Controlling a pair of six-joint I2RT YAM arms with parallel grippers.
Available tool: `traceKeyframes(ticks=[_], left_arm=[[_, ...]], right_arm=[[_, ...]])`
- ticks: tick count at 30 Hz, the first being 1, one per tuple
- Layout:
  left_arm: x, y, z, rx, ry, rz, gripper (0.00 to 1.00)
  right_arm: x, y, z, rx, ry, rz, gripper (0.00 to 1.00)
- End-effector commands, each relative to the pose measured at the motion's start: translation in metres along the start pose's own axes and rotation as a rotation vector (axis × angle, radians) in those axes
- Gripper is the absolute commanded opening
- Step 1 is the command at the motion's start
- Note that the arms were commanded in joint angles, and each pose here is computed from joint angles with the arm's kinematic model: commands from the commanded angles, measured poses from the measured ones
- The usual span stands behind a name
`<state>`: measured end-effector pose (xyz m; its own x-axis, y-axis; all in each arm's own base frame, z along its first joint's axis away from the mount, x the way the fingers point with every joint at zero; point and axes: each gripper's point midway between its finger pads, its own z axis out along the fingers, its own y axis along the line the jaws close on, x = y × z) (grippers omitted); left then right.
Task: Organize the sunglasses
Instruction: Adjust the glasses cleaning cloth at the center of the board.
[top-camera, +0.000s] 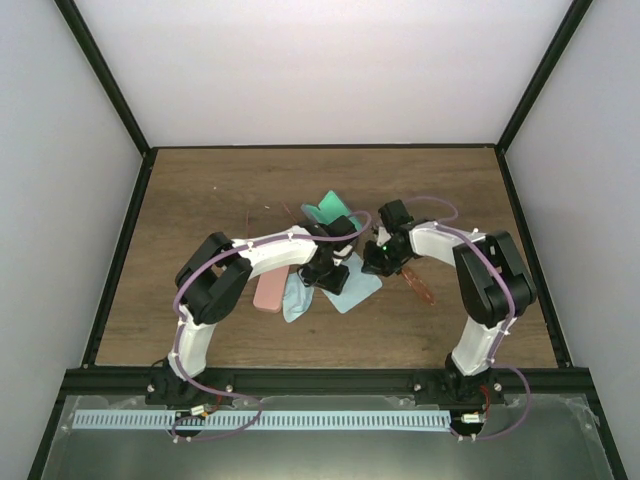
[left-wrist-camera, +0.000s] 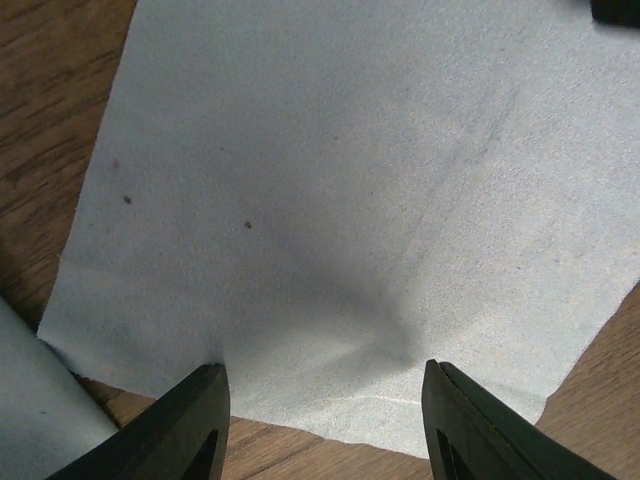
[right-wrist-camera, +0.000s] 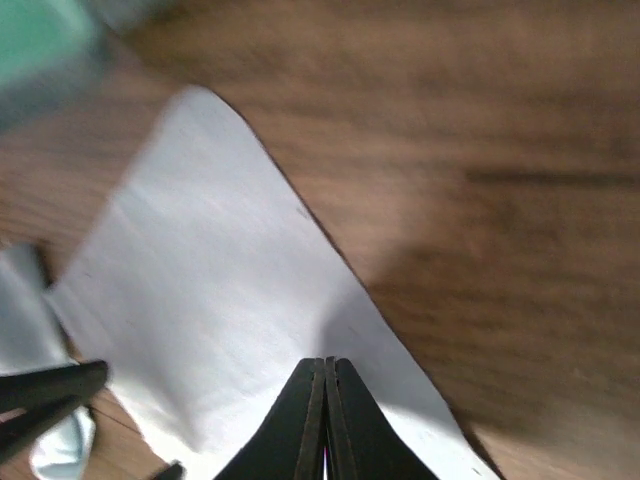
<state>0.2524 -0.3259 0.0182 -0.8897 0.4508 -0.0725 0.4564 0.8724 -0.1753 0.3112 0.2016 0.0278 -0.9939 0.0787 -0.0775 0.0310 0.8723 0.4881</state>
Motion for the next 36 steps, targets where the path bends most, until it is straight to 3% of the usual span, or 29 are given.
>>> traceKeyframes(ticks=[1,14,23,30,36], left_arm=[[0.025,0.014,0.012,-0.047,0.114,-0.013,0.55],[0.027,0.009,0.001,-0.004,0.136,0.107,0.55],[0.015,-0.004,-0.007,0.049,0.113,0.115,0.55],[-0.012,-0.016,-0.027,0.073,0.035,0.101,0.57],[-0.050,-0.015,-0.066,0.115,-0.128,0.021,0.66]], right_arm=[[0.026,-0.017,0.003,0.029,0.036,0.010,0.02],[0.068,-0.046,-0.016,0.066,0.034,0.071,0.02],[0.094,-0.049,-0.021,0.050,0.089,0.073,0.05],[0.117,-0.057,-0.019,0.047,0.134,0.085,0.06],[0.113,-0.047,-0.031,0.025,0.103,0.082,0.06]])
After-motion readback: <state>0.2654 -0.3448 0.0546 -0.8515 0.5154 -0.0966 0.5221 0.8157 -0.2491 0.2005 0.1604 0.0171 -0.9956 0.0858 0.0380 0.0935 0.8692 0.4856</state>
